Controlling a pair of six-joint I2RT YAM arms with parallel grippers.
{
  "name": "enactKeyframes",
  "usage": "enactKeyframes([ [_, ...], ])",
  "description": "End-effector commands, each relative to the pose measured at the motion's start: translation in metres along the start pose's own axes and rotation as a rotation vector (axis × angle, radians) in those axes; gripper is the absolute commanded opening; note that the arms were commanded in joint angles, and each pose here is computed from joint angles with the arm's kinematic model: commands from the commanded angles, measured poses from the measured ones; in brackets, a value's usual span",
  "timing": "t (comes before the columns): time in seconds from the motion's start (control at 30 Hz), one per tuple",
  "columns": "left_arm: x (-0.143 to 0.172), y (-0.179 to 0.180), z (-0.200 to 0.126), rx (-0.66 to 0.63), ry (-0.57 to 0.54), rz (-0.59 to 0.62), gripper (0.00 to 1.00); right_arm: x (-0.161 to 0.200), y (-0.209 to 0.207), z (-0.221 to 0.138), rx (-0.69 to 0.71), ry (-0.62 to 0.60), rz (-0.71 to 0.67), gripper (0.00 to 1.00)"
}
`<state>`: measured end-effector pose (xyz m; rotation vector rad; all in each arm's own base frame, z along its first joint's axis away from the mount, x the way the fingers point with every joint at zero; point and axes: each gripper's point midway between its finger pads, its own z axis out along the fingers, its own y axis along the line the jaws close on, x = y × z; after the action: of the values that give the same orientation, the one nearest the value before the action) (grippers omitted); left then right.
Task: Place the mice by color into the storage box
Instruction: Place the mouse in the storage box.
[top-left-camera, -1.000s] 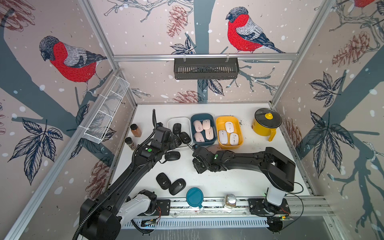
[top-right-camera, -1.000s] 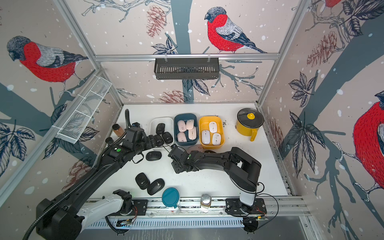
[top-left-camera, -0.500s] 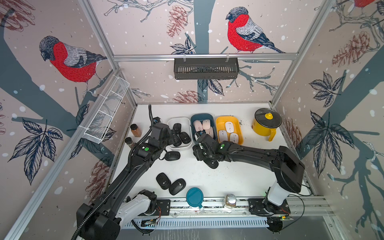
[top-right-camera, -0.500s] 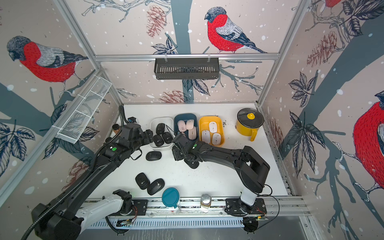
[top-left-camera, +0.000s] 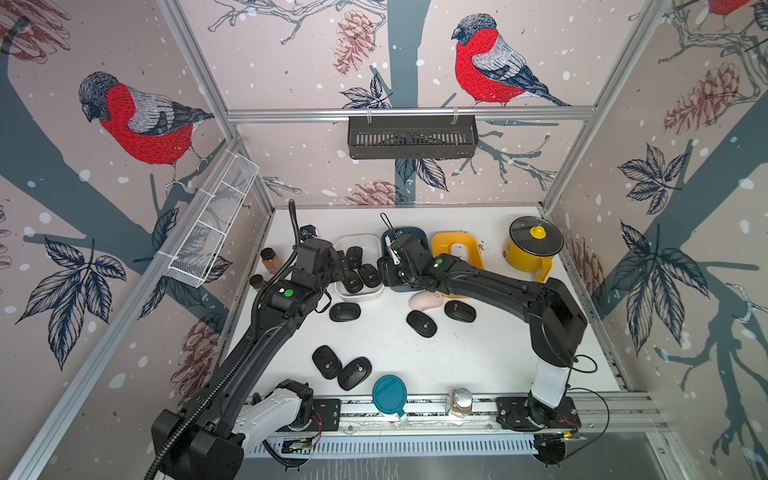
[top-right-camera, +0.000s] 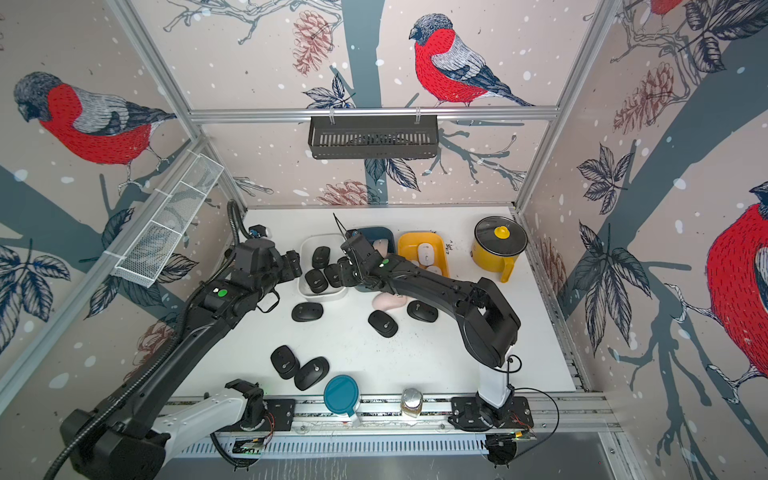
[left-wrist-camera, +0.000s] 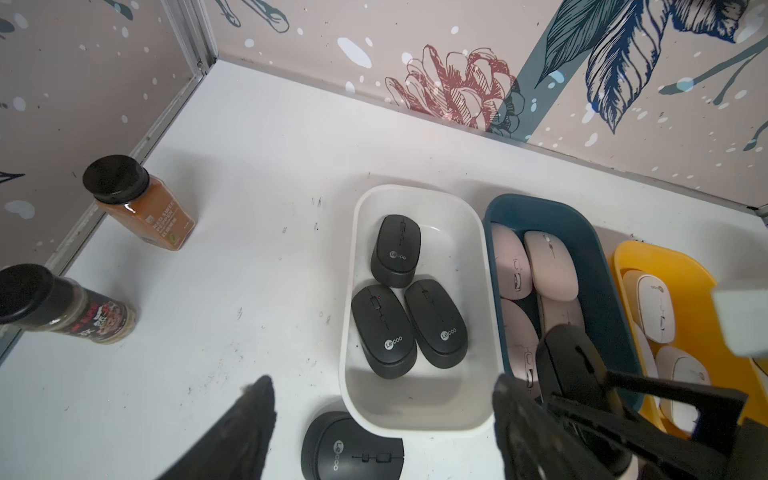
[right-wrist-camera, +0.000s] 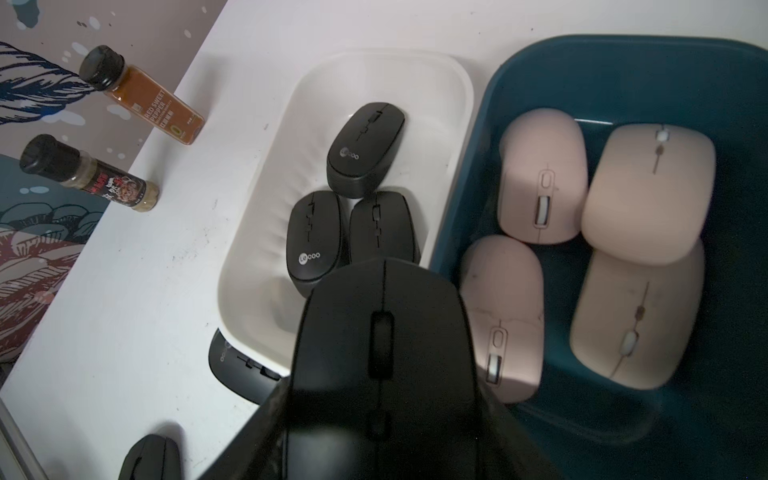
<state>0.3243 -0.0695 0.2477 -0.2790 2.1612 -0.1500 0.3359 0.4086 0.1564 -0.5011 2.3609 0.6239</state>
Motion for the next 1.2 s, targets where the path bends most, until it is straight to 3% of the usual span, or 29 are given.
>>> enactKeyframes([
  [0.0,-0.018,0.002,-0.005,-0.014,-0.051,0.01,0.81,-0.014,0.004,0.008,-0.009,-0.014,-0.034,0.61],
  [0.57,-0.027,0.008,-0.014,-0.012,-0.107,0.021,0.83,-0.031,-0.004,0.072,0.015,0.004,-0.046,0.61],
  [1.17,-0.009,0.021,-0.011,-0.041,-0.096,0.025,0.83,-0.036,-0.008,0.114,0.036,0.028,-0.079,0.62],
])
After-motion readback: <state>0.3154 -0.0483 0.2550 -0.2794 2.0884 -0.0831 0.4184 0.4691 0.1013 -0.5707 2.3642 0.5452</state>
